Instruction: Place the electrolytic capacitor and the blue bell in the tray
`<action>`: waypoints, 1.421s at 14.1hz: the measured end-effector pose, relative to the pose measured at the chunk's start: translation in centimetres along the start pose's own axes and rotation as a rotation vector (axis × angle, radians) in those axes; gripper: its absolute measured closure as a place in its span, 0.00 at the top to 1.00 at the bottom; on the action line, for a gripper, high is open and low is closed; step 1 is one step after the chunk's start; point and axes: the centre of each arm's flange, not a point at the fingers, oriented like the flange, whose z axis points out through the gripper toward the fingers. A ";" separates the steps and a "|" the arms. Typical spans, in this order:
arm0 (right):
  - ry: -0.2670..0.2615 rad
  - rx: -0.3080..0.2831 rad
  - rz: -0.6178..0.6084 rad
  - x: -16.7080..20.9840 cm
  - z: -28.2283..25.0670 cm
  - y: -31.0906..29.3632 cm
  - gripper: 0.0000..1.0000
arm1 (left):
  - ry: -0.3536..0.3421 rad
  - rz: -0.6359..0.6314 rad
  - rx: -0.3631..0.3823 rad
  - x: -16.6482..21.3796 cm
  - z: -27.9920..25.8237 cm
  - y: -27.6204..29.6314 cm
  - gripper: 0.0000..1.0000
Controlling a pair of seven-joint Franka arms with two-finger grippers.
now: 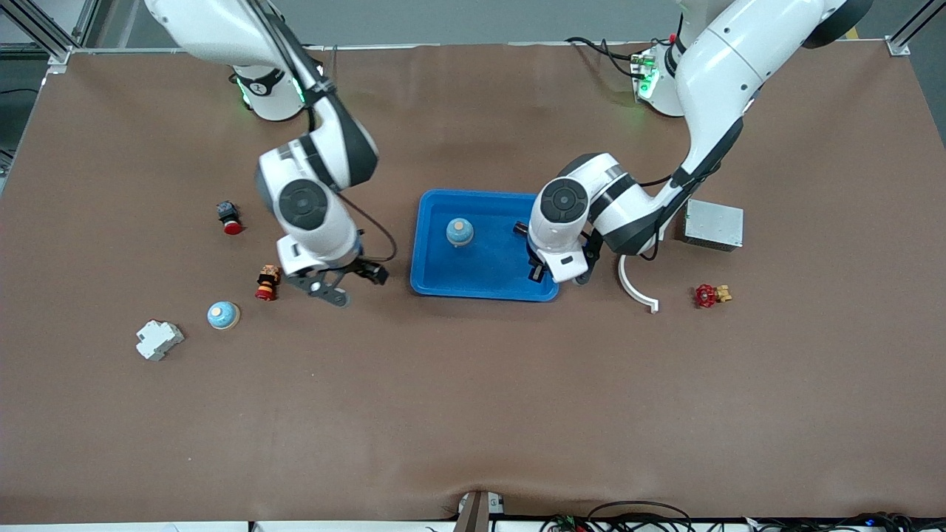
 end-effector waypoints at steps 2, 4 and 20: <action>-0.006 0.002 -0.048 2.7 0.0 3.3 1.00 | 0.010 0.016 0.013 -0.7 1.4 0.0 0.34; -0.010 0.007 -0.093 5.3 -0.1 6.6 1.00 | 0.017 0.015 0.016 -0.7 2.1 0.3 0.34; 0.148 0.064 -0.336 14.9 1.8 24.6 1.00 | 0.179 0.148 -0.068 3.9 -8.7 4.6 1.00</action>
